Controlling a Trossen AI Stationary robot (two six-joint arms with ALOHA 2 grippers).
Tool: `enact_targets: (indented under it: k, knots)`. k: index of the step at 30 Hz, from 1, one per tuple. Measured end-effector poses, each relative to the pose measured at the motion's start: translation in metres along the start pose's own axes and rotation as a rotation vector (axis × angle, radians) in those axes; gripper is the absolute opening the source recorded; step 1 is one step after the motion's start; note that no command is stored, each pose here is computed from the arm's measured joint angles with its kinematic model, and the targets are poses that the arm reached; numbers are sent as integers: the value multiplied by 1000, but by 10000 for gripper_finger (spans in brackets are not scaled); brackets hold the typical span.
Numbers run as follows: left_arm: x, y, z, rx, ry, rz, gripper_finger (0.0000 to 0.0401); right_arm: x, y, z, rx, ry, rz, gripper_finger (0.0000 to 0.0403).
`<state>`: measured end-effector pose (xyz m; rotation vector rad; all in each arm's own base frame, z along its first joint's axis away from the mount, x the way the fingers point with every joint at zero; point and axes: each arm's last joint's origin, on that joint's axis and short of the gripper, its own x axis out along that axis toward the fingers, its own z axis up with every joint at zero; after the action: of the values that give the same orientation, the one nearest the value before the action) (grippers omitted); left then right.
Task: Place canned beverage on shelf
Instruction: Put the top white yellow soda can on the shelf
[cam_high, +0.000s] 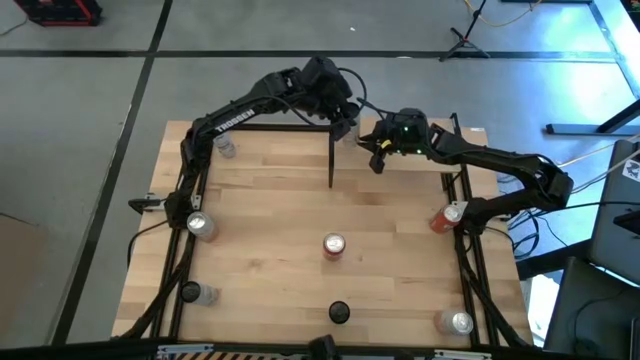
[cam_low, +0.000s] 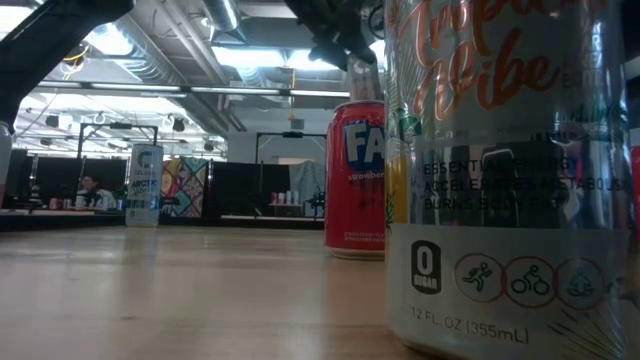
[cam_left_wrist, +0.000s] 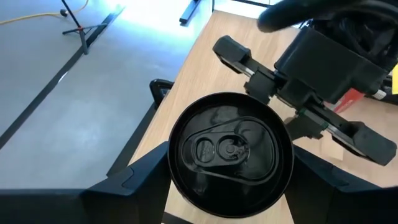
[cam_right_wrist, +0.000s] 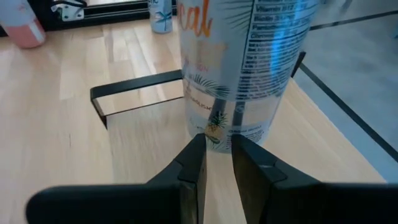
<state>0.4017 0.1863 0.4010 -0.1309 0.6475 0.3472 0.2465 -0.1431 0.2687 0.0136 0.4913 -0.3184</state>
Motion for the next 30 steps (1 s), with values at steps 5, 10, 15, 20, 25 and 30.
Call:
enact_targets:
  k: [5,10,15,20,25,30]
  knots:
    - [1,1,0,-2,1,6,236,4,0,-2,1,4,21,69]
    - [2,6,-2,4,19,50,236,6,0,-4,9,20,31,69]
    - [1,14,-3,0,27,87,236,0,2,0,27,-5,44,69]
    - [3,20,-6,-9,50,95,236,-9,2,5,31,-36,40,69]
    - [14,21,-13,-21,79,72,236,-16,3,9,43,-58,37,69]
    - [14,19,-13,-20,84,70,236,-18,3,9,45,-50,38,69]
